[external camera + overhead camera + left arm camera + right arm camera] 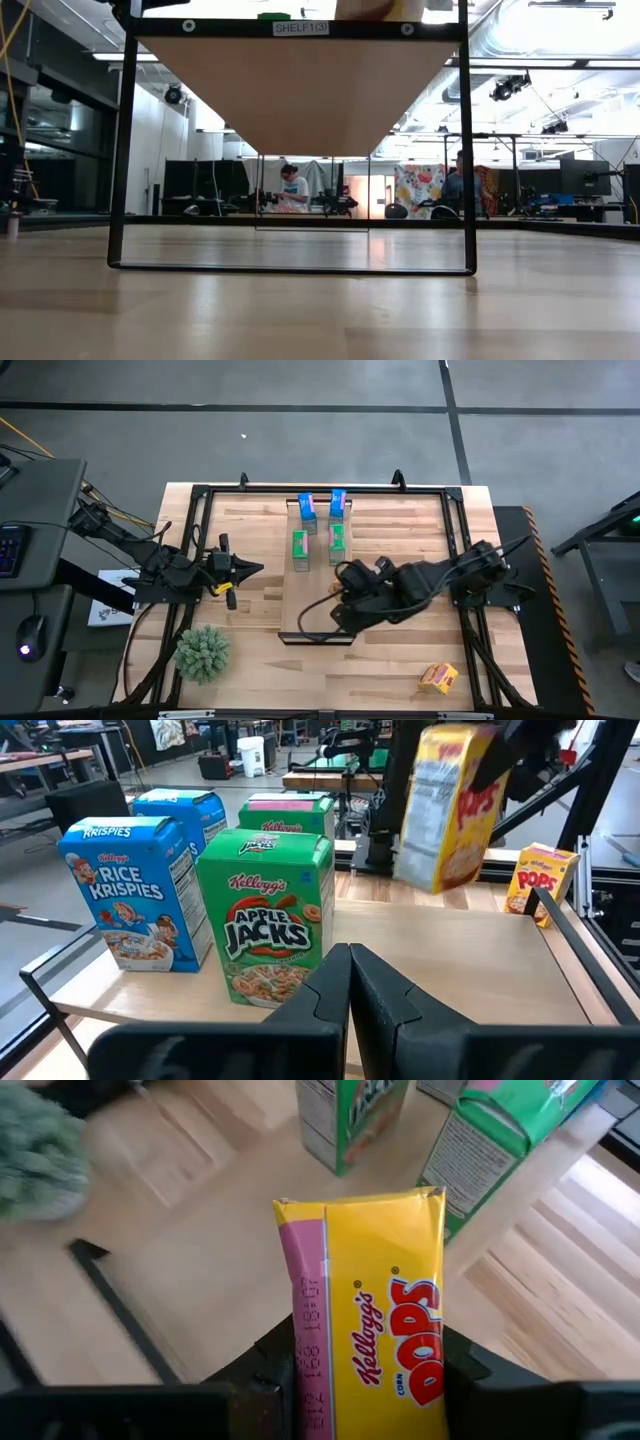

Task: Stack cereal on shelf
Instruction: Put the top yellow cereal box on the shelf

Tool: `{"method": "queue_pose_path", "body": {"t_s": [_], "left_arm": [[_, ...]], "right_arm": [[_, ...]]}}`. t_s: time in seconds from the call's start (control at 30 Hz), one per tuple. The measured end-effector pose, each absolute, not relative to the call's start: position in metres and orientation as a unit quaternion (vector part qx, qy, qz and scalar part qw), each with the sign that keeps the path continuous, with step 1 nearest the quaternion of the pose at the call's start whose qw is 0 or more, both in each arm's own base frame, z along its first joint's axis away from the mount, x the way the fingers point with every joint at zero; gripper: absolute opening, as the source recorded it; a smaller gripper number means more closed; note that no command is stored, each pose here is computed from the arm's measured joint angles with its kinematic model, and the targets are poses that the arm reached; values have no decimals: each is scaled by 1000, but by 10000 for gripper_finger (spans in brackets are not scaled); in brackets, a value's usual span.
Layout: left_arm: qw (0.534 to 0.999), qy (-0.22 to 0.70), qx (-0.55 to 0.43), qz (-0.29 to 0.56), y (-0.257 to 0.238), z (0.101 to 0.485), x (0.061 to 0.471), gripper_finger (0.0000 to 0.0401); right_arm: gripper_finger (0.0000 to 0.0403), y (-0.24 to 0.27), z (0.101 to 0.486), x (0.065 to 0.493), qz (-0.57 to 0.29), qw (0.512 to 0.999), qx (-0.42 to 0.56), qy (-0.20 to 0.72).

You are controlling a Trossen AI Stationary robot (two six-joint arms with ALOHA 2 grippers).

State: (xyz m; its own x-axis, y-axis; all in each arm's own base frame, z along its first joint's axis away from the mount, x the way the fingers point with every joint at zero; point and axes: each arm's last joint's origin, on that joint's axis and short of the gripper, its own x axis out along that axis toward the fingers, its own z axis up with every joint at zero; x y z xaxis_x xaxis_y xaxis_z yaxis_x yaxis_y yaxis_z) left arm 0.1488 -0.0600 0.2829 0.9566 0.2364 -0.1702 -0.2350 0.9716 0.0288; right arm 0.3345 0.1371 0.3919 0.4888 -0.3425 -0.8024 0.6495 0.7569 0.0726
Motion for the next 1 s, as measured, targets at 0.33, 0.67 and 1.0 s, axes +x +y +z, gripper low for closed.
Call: {"method": "queue_pose_path", "body": {"t_s": [0.33, 0.67, 1.0], "left_arm": [[989, 86, 4, 119, -60, 283, 149, 0], [989, 86, 3, 119, -60, 283, 149, 0], [989, 86, 3, 119, -60, 283, 149, 0]], "right_arm": [[120, 121, 370, 358, -319, 810, 175, 460], [150, 119, 370, 362, -312, 813, 186, 455], [211, 119, 370, 364, -317, 818, 190, 441]]}}
